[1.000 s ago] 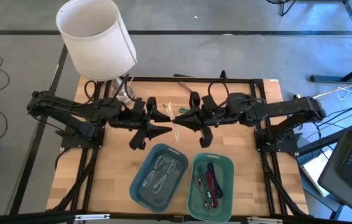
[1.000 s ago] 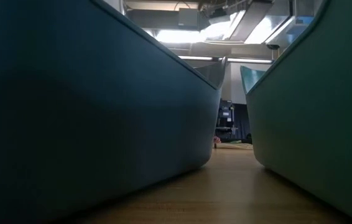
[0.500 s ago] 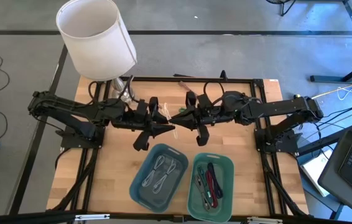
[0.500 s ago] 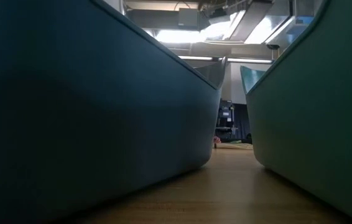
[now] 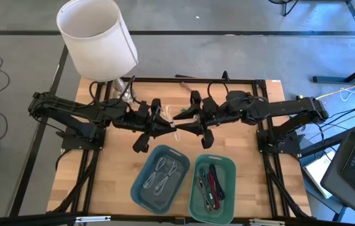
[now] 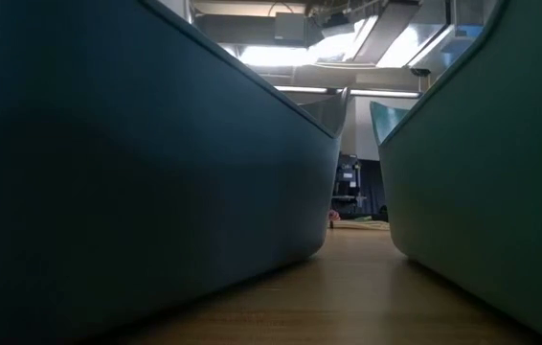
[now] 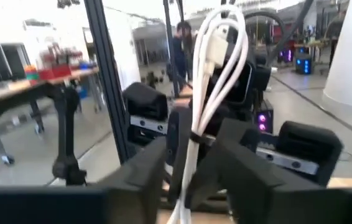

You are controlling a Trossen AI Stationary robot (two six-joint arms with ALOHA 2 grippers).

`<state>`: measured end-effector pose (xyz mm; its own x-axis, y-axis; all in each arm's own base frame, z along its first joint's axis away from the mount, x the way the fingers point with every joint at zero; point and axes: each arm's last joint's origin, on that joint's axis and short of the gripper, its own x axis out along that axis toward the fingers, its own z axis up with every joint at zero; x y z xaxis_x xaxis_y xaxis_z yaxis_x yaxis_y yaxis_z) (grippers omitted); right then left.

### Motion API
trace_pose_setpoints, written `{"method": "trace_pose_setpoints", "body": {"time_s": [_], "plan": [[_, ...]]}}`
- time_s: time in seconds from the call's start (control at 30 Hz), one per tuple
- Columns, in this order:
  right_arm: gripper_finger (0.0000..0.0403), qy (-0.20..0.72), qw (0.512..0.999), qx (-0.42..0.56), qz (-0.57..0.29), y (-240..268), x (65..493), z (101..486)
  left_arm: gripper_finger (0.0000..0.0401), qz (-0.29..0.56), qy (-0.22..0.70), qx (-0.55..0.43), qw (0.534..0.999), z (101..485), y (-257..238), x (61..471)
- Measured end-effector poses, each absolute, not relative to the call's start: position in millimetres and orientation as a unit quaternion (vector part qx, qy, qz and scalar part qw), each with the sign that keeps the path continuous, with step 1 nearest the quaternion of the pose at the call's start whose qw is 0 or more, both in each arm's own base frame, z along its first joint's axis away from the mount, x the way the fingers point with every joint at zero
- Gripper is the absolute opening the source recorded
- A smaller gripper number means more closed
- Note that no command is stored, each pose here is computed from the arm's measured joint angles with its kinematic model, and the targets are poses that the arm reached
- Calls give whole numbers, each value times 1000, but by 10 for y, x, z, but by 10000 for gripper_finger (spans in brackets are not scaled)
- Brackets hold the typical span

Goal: Pick and place USB-C Cables
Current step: Put the right white charger cable into the blue container

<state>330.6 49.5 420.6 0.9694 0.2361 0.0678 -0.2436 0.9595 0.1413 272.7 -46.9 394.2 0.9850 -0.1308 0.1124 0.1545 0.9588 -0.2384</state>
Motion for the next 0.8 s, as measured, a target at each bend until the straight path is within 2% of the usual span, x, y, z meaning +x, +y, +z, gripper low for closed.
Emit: {"method": "trace_pose_setpoints", "body": {"time_s": [0.17,0.3,0.43,0.53,0.67,0.8], "plan": [[260,64,990,58,115,476,3163,4426,12,-94,-33,-150,984,3939,-478,2702],[304,196,973,76,99,464,2957,4493,12,-114,74,-224,965,3799,-588,2607],[306,321,941,106,29,471,2751,4407,12,-123,196,-315,921,3621,-834,2485],[291,371,923,105,-5,509,2659,4337,12,-123,247,-371,887,3547,-1066,2400],[267,387,917,101,-16,557,2648,4272,12,-85,281,-403,867,3388,-1323,2412],[251,380,919,103,-15,564,2670,4263,12,-52,337,-412,845,3057,-1510,2617]]}}
